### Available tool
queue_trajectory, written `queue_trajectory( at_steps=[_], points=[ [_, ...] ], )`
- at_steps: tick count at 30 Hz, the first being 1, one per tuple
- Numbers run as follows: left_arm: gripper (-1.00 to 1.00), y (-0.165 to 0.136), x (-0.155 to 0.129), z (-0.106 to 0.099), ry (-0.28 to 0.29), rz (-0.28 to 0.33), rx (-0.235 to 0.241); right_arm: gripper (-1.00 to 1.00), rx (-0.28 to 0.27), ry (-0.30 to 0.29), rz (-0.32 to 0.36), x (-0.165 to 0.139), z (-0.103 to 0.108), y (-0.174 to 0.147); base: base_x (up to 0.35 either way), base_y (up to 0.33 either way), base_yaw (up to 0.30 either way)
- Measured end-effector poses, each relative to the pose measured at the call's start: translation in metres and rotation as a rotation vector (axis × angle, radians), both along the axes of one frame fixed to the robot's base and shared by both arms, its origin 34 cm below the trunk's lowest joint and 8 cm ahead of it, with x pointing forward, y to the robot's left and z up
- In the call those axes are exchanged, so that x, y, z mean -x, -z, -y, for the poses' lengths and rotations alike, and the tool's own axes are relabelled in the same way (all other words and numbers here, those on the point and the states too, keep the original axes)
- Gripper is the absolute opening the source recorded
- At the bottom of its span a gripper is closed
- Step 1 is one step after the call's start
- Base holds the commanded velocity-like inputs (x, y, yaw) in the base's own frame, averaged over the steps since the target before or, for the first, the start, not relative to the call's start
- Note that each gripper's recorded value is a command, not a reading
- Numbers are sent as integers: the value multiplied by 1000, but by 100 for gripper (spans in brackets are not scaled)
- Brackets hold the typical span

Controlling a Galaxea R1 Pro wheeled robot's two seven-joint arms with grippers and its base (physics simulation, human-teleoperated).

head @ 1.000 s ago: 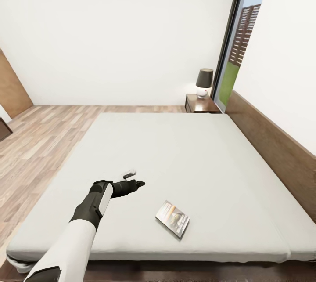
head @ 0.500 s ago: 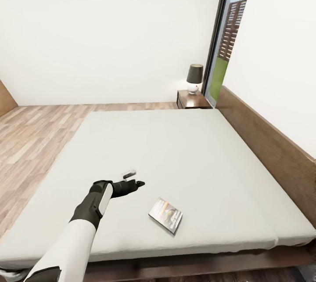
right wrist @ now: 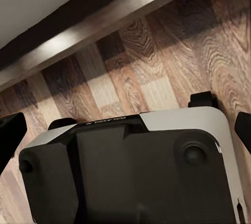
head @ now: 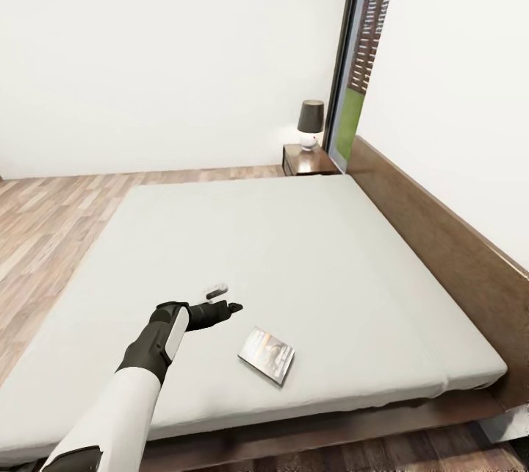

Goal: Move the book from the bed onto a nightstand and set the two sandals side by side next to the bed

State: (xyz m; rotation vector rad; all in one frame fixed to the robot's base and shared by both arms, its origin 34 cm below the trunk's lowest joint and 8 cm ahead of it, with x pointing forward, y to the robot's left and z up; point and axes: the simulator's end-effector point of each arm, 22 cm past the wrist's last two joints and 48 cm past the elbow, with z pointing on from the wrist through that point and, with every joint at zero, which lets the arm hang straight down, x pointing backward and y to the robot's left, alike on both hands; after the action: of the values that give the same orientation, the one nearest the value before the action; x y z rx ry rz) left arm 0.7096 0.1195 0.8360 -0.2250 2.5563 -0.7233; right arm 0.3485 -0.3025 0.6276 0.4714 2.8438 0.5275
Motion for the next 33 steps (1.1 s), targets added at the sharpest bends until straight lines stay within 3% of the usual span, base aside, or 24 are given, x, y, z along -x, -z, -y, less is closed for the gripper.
queue_trajectory(
  at_steps=[16, 33],
  points=[
    [100, 12, 3, -1, -1, -20, -1, 100, 0, -1, -22, 8, 0, 5, 0, 0, -121],
    [100, 20, 5, -1, -1, -33, -1, 100, 0, -1, -36, 13, -1, 8, 0, 0, 44]
  ],
)
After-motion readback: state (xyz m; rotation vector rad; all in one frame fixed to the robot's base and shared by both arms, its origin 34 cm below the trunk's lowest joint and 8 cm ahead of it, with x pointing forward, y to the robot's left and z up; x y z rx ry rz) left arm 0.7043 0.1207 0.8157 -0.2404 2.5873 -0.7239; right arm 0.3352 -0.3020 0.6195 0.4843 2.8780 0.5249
